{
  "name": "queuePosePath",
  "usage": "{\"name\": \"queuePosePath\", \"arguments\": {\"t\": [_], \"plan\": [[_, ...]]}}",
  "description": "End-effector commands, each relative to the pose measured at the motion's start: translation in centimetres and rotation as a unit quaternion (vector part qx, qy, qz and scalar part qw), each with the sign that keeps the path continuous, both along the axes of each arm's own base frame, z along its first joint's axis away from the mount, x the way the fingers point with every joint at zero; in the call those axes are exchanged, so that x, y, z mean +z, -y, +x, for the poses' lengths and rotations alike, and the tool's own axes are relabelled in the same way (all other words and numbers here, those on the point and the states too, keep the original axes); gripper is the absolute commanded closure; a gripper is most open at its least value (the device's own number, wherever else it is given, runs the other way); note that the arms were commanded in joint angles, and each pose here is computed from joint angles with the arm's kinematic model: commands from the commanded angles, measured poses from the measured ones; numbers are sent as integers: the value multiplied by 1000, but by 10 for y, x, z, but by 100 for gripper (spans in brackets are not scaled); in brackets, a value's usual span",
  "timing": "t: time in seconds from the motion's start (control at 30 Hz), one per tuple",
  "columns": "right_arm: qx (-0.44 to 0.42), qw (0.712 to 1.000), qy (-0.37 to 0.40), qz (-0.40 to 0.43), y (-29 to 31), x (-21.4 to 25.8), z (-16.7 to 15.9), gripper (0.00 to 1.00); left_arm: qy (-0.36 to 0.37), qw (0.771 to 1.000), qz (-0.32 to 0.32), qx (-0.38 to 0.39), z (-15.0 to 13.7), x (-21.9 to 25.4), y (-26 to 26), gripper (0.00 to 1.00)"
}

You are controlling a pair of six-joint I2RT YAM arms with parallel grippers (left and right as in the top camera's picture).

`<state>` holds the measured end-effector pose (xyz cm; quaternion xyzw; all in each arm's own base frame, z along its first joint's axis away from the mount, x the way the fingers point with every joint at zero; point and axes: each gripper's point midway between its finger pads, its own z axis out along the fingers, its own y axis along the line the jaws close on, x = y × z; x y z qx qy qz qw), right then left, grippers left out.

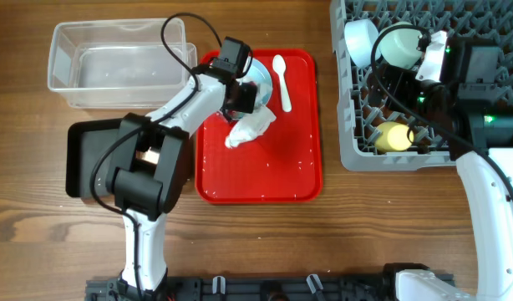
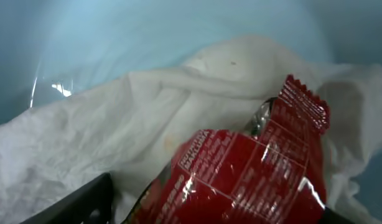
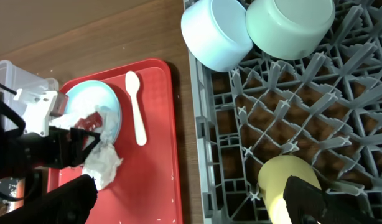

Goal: Sort waste into correct bins and load items into the dishwasher rack
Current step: 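Reach the left gripper to the tissue and red wrapper on the plate, then grasp the tissue and wrapper and drop them into the clear bin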

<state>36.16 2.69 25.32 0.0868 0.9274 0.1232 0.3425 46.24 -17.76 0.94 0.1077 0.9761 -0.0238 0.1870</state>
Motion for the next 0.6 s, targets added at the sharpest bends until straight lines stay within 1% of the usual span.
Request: {"name": "queuePosePath", "arguments": {"t": [0.0,0.03,0.07,0.13,0.2,0.27,0.43,0.53,0.57], "plan": [[4,1000,-6,-6,1,-5,1,0,-30,1000,-5,-8,-8,-22,3,66],[4,1000,-7,-6,1,-5,1,0,-29,1000,-5,-8,-8,-22,3,72],[4,1000,-7,-6,1,-5,1,0,-29,1000,-6,-8,-8,-21,3,83],[4,1000,-7,-6,1,-5,1,0,-28,1000,-8,-8,-8,-18,4,94],[5,1000,-6,-7,1,-5,1,0,-24,1000,-14,-9,-7,-8,6,96],[12,1000,-5,-13,1,-5,1,0,-12,999,-31,-13,-3,17,11,96],[12,1000,-4,-13,1,-4,2,0,43,997,-70,-2,7,106,17,96],[12,1000,-3,-13,1,-4,2,0,105,991,-84,5,11,170,9,96],[12,1000,-3,-13,1,-4,2,0,129,988,-79,16,13,188,-1,96]]}}
